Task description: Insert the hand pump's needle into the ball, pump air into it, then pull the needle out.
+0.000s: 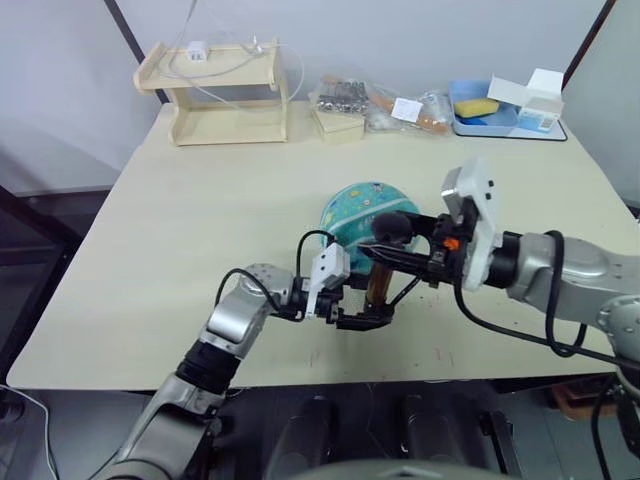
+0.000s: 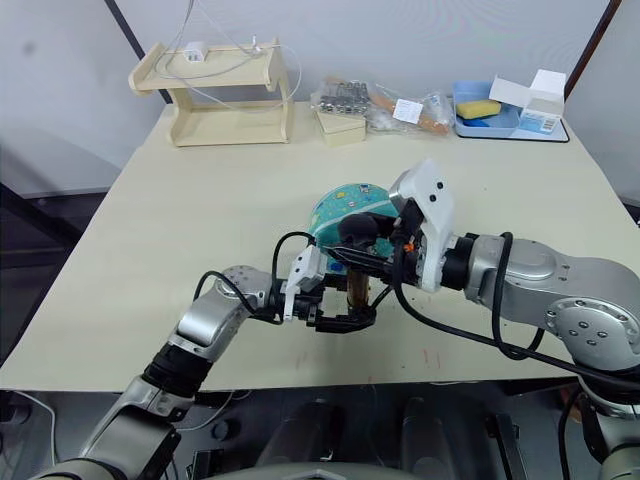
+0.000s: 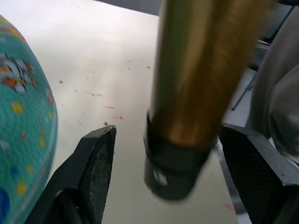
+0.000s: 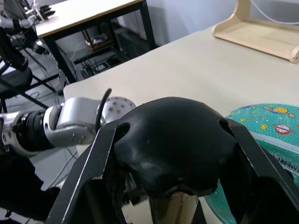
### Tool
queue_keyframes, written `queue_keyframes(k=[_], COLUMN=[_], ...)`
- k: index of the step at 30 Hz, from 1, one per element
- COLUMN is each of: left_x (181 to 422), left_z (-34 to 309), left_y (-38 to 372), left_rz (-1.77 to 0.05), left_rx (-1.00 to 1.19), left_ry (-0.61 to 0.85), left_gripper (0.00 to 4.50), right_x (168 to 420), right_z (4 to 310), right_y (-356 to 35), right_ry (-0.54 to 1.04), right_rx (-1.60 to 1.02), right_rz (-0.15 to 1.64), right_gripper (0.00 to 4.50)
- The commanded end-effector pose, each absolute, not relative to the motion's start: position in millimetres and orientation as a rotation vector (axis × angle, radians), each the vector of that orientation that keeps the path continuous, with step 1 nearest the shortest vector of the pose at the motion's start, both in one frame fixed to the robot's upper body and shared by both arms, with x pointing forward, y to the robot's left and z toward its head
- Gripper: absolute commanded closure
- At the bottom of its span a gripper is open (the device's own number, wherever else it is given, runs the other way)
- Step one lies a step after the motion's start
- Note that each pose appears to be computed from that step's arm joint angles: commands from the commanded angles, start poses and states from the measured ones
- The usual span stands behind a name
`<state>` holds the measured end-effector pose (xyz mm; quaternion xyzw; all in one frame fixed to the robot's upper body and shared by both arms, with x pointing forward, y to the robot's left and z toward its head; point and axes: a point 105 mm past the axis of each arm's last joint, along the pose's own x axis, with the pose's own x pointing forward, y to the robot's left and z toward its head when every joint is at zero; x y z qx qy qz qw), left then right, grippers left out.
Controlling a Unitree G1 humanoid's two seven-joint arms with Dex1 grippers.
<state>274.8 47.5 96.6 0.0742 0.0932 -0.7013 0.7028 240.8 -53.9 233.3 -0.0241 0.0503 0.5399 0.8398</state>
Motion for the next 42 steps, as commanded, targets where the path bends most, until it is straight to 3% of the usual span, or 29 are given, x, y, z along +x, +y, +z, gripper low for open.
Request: queue_keyframes(k=[1,28,31,35,42], left_x=[272.9,270.5,270.3,268.9,270.1], left_z=[112.5,121.5,119.8,116.8,118.2], left_y=[45.1,36.9,37.5,38.0,35.3], left_rz=[-1.587,-1.610,-1.614,-1.616,-1.606], left_rx=[0.172,0.186,0.198,0.210,0.222], left_ry=[0.143,0.154,0.157,0.162,0.140], left_gripper=[0.85,0.85,2.12,3.26,3.30], right_x=[238.6,232.9,232.6,233.5,234.9], right_z=[248.1,260.4,261.1,266.7,272.0], right_y=[-58.4,-57.6,-57.2,-59.1,-61.6], right_ry=[0.042,0.019,0.017,0.000,-0.008], right_rx=[-0.058,-0.064,-0.063,-0.057,-0.066], right_rz=[1.145,1.185,1.187,1.181,1.176], right_gripper=[2.38,2.38,2.38,2.38,2.38])
